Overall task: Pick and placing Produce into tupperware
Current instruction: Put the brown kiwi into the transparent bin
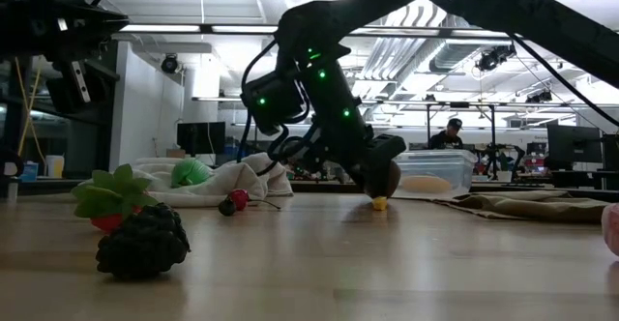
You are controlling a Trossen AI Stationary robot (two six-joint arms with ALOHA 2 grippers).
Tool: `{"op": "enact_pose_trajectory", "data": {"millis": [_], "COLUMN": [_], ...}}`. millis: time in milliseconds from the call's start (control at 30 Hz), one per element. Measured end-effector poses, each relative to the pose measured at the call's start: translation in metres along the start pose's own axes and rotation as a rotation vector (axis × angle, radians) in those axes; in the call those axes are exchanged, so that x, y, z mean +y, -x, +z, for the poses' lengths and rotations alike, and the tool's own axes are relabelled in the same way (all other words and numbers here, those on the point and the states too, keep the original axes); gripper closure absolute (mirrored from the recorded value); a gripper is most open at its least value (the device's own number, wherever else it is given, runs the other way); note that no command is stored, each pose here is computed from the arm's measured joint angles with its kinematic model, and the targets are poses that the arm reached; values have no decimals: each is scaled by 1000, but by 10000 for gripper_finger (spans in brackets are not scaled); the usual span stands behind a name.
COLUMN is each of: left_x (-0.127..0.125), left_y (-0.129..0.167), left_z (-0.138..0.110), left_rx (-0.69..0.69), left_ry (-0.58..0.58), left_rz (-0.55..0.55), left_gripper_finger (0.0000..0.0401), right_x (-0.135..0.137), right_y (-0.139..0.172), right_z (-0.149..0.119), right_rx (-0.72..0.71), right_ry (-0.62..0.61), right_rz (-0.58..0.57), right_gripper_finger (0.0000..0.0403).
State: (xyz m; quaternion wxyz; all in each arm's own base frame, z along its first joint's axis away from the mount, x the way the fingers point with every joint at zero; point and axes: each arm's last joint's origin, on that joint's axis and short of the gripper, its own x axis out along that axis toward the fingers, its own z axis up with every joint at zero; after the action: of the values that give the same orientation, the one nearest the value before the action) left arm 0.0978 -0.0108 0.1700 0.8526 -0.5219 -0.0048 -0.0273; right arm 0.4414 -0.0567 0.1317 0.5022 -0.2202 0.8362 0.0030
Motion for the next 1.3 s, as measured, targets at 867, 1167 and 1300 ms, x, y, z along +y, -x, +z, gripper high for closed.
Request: {"op": "enact_pose_trajectory", "data": {"millis": [867,1167,1300], "left_x": [0,0,0], "left_y": [0,0,0], "left_z": [0,0,0], "left_rx": [0,0,0], "left_ry": [0,0,0], "left_rz": [0,0,0], "left_gripper_finger": [398,398,398], "right_x": [-5,-4,-6], "right_y": [31,55,77], "right_z": [-2,-1,-3], "right_rx": [-100,-186,-311], "right_ry": [-60,-108,-212], "right_rz": [-56,-113,-118], "right_gripper_finger": [167,166,166]}}
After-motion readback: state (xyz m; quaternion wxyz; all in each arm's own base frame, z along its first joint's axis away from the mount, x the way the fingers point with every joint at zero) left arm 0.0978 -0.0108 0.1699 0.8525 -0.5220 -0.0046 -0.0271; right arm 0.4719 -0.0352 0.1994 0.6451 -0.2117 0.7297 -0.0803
